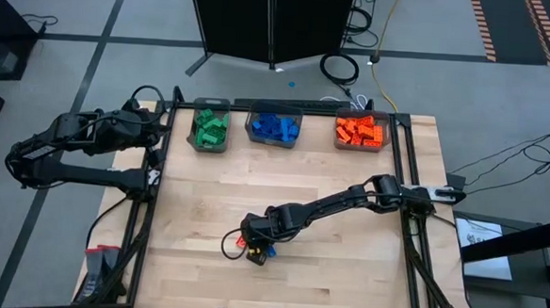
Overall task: Sort blocks
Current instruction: Put the blue game piece into the middle black bin
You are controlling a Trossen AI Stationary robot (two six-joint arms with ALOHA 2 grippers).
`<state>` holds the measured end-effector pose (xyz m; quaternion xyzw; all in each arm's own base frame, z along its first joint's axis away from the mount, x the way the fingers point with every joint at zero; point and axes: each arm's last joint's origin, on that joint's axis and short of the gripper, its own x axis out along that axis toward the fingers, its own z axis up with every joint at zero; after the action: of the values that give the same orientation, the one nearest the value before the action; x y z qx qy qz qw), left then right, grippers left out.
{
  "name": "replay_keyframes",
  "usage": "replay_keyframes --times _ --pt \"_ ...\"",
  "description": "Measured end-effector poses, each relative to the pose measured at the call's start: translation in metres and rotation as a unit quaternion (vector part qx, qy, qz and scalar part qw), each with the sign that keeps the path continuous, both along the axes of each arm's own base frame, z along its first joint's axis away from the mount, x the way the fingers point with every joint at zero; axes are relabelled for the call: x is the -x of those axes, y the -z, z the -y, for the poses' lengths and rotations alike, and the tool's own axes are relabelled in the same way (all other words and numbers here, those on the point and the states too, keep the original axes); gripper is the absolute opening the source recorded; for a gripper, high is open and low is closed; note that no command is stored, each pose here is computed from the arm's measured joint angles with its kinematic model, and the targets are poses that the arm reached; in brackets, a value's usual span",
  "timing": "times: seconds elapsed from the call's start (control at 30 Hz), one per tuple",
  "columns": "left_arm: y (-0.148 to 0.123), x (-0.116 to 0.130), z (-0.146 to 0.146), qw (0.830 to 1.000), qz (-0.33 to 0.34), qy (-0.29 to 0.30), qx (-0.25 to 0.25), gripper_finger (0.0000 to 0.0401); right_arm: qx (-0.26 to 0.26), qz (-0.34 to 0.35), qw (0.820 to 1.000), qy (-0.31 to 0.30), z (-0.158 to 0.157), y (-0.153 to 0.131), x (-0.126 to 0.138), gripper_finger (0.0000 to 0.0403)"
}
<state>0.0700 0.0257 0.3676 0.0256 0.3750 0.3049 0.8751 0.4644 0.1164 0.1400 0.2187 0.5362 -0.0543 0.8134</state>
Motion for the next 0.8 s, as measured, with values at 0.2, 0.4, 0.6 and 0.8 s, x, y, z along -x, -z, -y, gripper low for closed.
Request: replay_keyframes --times 0.2,0.4,0.6,0.8 --pt "0.000 0.000 0.000 1.000 0.000 0.000 0.000 0.0000 -0.001 -0.003 1.000 -0.007 0.003 0.000 0.000 0.0129" --pt "0.000 0.000 0.000 1.000 -0.001 0.001 -0.001 0.0000 0.015 -0.023 1.000 -0.009 0.013 -0.010 0.006 0.0130" --pt "0.000 0.000 0.000 1.000 0.000 0.002 -0.002 0.0000 0.026 0.004 1.000 -0.002 0.028 -0.040 0.009 0.0130" --pt "-0.001 -0.001 0.000 1.000 0.003 0.002 -0.003 0.0000 0.032 0.016 0.999 0.002 0.047 -0.063 0.014 0.0130"
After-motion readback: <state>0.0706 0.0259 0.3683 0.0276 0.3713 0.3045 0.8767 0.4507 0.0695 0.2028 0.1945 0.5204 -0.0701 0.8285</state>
